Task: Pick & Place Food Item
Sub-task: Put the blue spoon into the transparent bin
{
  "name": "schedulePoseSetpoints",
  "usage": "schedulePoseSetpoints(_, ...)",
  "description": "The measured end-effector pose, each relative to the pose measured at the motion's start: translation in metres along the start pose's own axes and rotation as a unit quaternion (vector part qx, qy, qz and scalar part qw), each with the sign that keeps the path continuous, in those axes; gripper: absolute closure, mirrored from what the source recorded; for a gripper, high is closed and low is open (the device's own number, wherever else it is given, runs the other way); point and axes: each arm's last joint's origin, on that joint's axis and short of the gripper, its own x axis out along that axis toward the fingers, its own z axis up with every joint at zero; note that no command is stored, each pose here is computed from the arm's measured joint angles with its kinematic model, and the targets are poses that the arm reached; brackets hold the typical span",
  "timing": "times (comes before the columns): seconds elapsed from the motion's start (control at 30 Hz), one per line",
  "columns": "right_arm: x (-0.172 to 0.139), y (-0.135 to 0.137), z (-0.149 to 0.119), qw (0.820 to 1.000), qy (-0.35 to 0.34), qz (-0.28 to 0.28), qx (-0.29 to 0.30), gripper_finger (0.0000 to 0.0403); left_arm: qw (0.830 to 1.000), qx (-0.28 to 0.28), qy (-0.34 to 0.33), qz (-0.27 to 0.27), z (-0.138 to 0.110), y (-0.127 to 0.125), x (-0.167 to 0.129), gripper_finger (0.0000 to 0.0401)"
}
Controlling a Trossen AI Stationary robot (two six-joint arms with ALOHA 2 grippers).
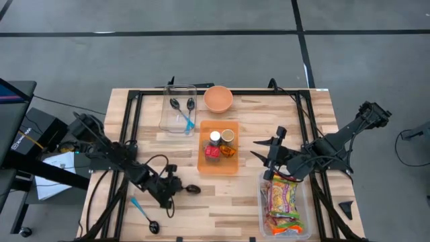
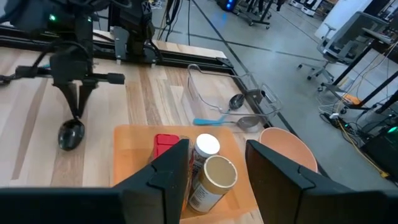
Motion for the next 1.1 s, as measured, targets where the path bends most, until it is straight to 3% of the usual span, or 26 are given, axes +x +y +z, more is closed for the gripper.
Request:
schedulePoseSetpoints(0.2,0.000,0.000,0.000,1.000,0.002,0.000,-0.002,0.0249,0.998,-0.005,-0.043,-0.037,0.012,0.001,-0.020,0.0397)
schedulePoseSetpoints(0.33,0.000,0.000,0.000,1.000,0.002,0.000,-0.002,0.0249,0.992,-0.013,-0.115,-0.051,0.028,0.005,-0.042,0.0397)
schedulePoseSetpoints(0.43,0.000,0.000,0.000,1.000,0.002,0.000,-0.002,0.0249,0.982,-0.031,-0.186,-0.017,0.040,0.012,-0.057,0.0397)
schedulePoseSetpoints(0.57,-0.001,0.000,-0.001,1.000,0.002,0.001,-0.004,0.0249,0.954,-0.096,-0.267,0.096,0.054,0.029,-0.071,0.0397)
schedulePoseSetpoints(0.73,-0.003,0.002,-0.002,1.000,0.002,0.006,-0.009,0.0249,0.878,-0.207,-0.351,0.251,0.051,0.053,-0.070,0.0397)
schedulePoseSetpoints(0.87,-0.005,0.004,-0.002,1.000,0.001,0.010,-0.013,0.0249,0.795,-0.312,-0.399,0.333,0.035,0.087,-0.060,0.0396)
schedulePoseSetpoints(0.93,-0.005,0.004,-0.002,1.000,0.001,0.010,-0.013,0.0249,0.754,-0.360,-0.431,0.340,0.024,0.108,-0.058,0.0396)
schedulePoseSetpoints(1.1,-0.005,0.003,-0.002,1.000,0.002,0.008,-0.020,0.0249,0.675,-0.412,-0.548,0.271,0.007,0.152,-0.068,0.0396)
